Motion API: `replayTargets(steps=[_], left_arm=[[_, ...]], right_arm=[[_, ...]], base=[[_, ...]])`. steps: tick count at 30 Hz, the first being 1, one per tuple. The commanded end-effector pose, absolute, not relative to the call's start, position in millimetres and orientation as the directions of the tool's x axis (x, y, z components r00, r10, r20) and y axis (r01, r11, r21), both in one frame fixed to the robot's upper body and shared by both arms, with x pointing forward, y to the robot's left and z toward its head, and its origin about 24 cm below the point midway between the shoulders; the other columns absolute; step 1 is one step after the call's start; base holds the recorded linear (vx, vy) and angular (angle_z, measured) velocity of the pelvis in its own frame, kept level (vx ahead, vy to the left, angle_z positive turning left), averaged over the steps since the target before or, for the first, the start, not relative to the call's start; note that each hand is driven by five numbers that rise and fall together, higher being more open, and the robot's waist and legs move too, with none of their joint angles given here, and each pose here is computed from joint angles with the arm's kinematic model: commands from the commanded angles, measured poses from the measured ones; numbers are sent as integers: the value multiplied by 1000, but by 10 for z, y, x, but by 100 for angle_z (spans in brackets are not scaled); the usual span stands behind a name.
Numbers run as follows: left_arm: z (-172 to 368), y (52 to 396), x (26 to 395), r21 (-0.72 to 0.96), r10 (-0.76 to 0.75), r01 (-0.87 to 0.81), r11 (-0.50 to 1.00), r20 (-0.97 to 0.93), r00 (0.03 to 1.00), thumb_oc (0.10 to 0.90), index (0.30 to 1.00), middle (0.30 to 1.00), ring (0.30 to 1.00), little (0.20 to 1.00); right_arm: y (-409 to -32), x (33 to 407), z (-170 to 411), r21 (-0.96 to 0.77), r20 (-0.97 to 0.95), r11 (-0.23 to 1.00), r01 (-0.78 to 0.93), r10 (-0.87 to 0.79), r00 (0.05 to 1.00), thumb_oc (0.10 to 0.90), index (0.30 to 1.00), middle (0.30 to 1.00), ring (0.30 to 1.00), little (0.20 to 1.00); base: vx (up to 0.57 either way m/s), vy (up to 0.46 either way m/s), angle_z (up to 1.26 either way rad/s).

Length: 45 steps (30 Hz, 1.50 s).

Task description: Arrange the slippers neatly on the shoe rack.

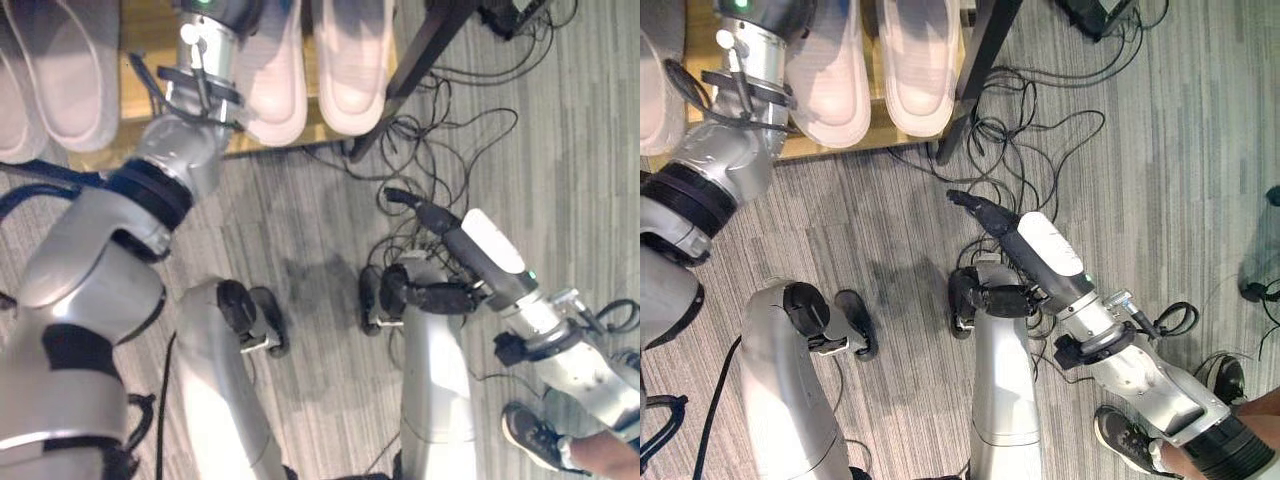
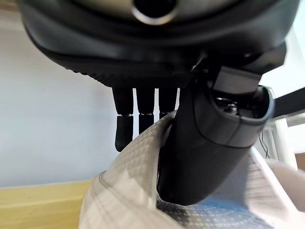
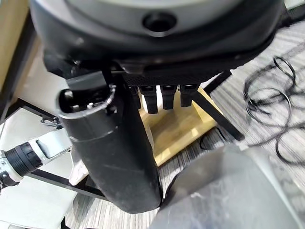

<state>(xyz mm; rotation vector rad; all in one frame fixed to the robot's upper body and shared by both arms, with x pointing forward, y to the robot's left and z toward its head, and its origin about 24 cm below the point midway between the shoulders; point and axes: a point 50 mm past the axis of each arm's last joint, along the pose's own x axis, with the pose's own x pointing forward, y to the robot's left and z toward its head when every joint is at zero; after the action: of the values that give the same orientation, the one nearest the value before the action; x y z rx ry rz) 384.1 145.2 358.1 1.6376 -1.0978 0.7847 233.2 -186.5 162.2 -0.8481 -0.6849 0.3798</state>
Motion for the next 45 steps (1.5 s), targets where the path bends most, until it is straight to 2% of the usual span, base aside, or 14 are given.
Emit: replayTargets(steps=[1,4,6,9,16,23,26,32,39,40,42,45], left_arm=[[4168,1346,3603,139,-290,-988,-65,945,152,800,900,900,900,900],[4196,1480,3651,194,-224,-973,-125,950,218,800,900,900,900,900],[4193,1490,3671,223,-185,-969,-109,953,240,800,900,900,900,900],[4142,1556,3745,296,-150,-942,-157,936,319,800,900,900,900,900],[4123,1645,3807,383,-91,-904,-192,910,405,800,900,900,900,900],[4126,1533,3793,454,-101,-889,-55,884,457,800,900,900,900,900],[4122,1367,3763,482,-132,-873,68,872,471,800,900,900,900,900],[3991,1269,3806,534,-142,-831,157,844,516,800,900,900,900,900],[3853,1327,3823,579,-129,-788,209,815,564,800,900,900,900,900],[3773,1290,3834,588,-143,-778,220,809,571,800,900,900,900,900],[3733,1258,3874,612,-108,-753,239,788,606,800,900,900,900,900],[3737,1356,3872,600,-68,-753,271,792,607,800,900,900,900,900]], right_arm=[[-1648,2021,1911,-746,554,666,-19,635,539,800,900,900,900,900],[-1694,2000,1928,-734,568,679,-2,615,546,800,900,900,900,900],[-1705,1993,1906,-727,565,686,-10,607,559,800,900,900,900,900],[-1714,1993,1905,-755,545,655,7,622,562,800,900,900,900,900],[-1759,1990,1873,-764,519,645,-2,616,593,800,900,900,900,900],[-1804,1928,1852,-769,501,639,7,596,628,800,900,900,900,900],[-1835,1903,1801,-774,480,633,11,575,663,800,900,900,900,900],[-1834,1915,1780,-790,443,613,-11,584,680,800,900,900,900,900],[-1856,1942,1760,-802,425,597,2,567,706,800,900,900,900,900],[-2004,2130,1415,-831,307,556,-33,506,806,800,900,900,900,900],[-1936,2230,1405,-839,326,544,4,497,804,800,900,900,900,900],[-1907,2238,1448,-836,332,548,3,501,799,800,900,900,900,900]], base=[[0,0,0],[0,0,0],[0,0,0],[2,-22,4],[0,-10,2],[0,-11,5],[-6,-26,8],[-8,-14,2],[-3,-17,5],[0,0,0],[0,0,0],[0,0,0]])
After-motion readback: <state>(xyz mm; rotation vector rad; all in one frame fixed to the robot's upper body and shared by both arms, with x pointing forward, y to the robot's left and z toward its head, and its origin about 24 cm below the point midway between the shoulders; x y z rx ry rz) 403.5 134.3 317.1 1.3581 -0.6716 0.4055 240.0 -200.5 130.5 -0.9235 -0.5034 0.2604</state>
